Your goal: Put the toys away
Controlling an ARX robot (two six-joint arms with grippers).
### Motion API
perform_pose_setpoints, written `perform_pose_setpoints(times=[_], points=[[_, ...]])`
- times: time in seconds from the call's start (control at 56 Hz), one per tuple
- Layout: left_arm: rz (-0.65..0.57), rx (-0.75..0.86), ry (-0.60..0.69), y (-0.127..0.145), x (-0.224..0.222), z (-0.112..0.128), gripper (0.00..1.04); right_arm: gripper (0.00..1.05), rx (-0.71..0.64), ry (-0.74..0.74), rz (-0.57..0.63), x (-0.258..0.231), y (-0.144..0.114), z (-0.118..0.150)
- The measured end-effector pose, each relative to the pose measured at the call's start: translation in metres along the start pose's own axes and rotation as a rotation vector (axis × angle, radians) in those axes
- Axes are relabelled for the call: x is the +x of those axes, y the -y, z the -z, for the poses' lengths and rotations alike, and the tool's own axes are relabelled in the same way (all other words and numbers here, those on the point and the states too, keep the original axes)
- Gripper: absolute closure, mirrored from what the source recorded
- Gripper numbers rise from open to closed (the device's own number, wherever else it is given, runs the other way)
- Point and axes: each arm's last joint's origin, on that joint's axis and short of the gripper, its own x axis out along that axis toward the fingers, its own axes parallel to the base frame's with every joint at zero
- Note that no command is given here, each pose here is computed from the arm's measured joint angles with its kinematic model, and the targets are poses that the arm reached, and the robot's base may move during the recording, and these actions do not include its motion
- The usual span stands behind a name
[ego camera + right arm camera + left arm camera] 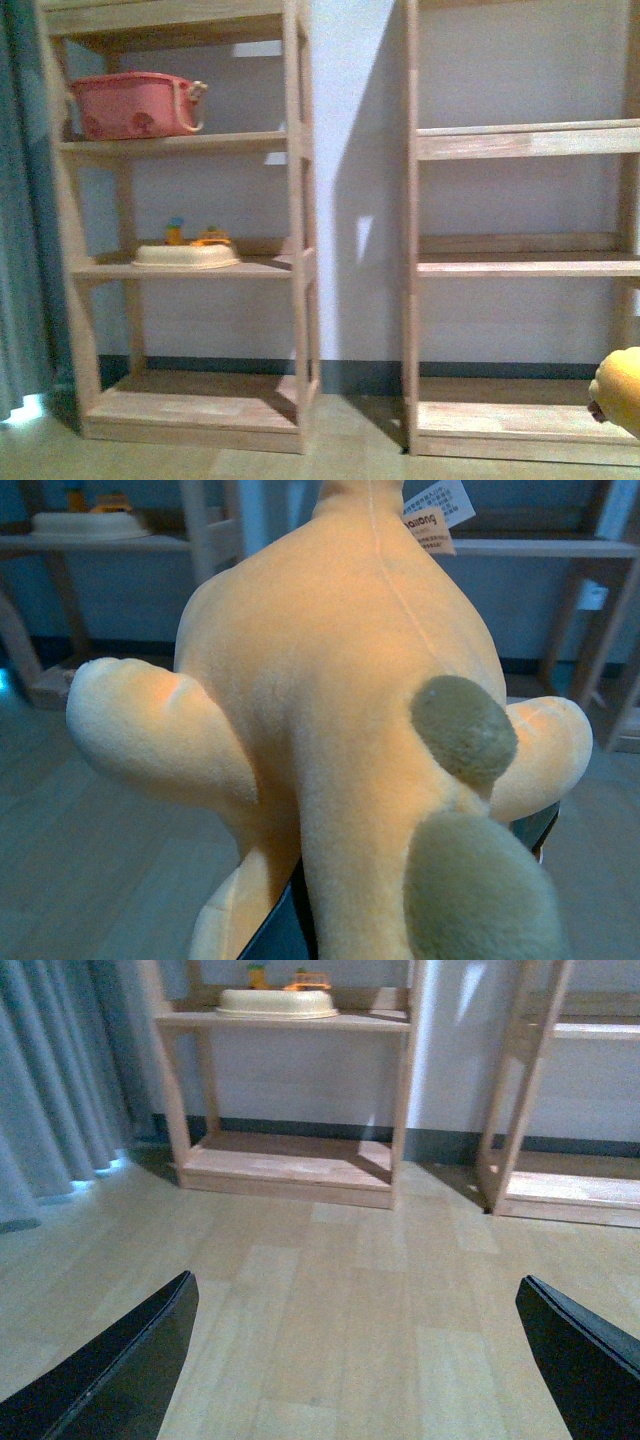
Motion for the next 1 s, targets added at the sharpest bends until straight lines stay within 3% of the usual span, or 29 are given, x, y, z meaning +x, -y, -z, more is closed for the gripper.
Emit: perform_pose_setpoints(times=[1.001], points=[[0.002, 0.0, 0.0, 0.0001, 0.0, 0.0, 0.06, 0.98, 0.0, 0.0, -0.002, 0.0, 0.0, 0.0]])
